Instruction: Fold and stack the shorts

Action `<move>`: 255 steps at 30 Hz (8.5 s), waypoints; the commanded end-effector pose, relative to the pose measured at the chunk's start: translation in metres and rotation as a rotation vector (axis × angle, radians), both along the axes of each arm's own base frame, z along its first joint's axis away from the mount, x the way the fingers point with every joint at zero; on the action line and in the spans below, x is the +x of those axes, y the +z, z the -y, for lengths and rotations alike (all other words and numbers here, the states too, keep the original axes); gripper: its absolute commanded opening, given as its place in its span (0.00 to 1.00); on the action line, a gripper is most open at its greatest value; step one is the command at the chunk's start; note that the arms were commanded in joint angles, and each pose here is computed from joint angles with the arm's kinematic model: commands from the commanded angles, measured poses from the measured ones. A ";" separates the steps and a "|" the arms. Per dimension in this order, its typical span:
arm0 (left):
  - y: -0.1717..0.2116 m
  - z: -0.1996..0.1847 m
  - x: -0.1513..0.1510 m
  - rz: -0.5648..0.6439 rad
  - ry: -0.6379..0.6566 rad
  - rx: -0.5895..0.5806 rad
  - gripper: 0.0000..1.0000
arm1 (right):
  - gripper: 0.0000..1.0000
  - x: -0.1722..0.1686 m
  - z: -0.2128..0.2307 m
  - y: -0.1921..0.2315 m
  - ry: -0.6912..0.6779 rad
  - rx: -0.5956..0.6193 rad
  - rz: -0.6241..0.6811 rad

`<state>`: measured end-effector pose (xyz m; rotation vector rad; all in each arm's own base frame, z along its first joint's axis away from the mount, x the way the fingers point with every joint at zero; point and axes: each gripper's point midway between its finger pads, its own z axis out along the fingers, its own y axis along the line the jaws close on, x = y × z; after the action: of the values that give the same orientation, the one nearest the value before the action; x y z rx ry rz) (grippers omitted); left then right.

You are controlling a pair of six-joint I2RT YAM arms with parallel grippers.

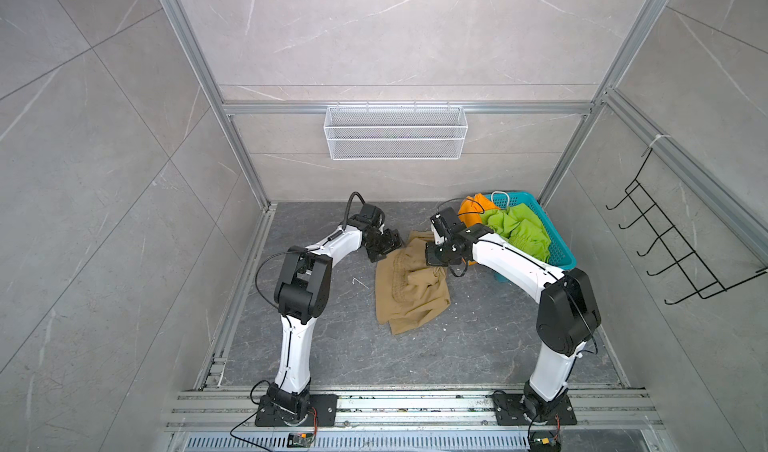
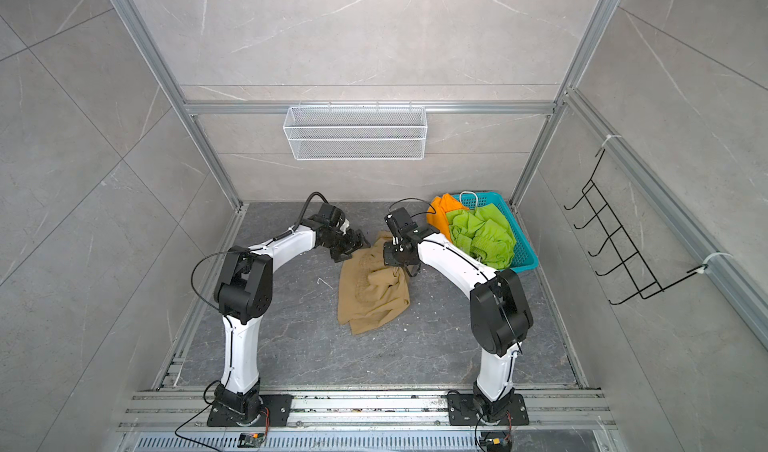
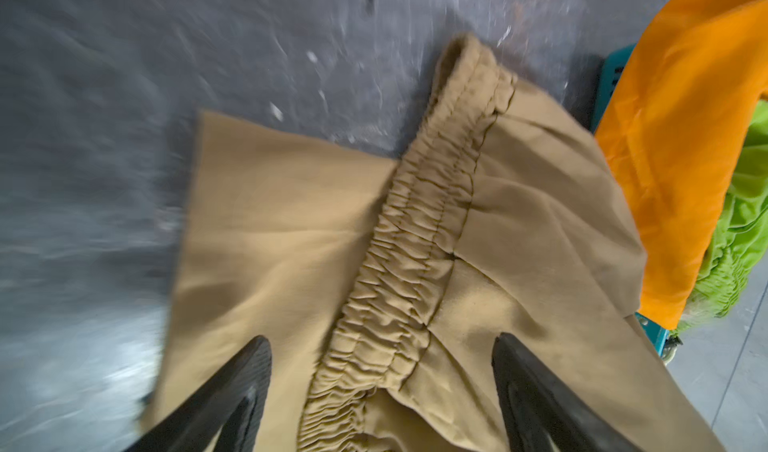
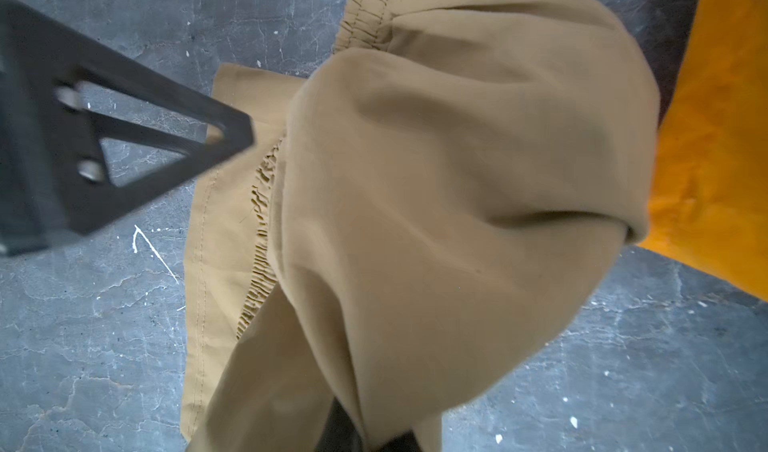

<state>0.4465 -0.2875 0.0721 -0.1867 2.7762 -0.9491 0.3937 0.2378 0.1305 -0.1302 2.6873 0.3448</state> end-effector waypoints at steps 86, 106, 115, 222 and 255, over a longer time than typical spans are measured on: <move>0.084 -0.280 -0.015 0.144 0.647 0.069 0.45 | 0.20 -0.018 0.118 -0.097 -0.147 -0.206 -0.209; -0.009 -0.291 0.093 0.003 0.467 0.192 0.46 | 0.81 -0.027 0.115 -0.061 -0.136 -0.136 -0.166; -0.017 -0.279 0.117 0.062 0.463 0.084 0.40 | 0.82 -0.023 0.105 -0.060 -0.136 -0.089 -0.185; 0.056 -0.285 -0.150 0.106 0.716 0.221 0.44 | 0.37 -0.060 0.098 -0.046 -0.260 0.169 -0.146; 0.012 -0.228 0.004 -0.029 0.427 0.118 0.68 | 1.00 0.028 0.022 -0.020 -0.119 0.207 -0.114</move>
<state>0.4462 -0.0496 0.0774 -0.7815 2.6367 -0.6226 0.4287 0.2141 0.1157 0.1430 2.7257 0.6000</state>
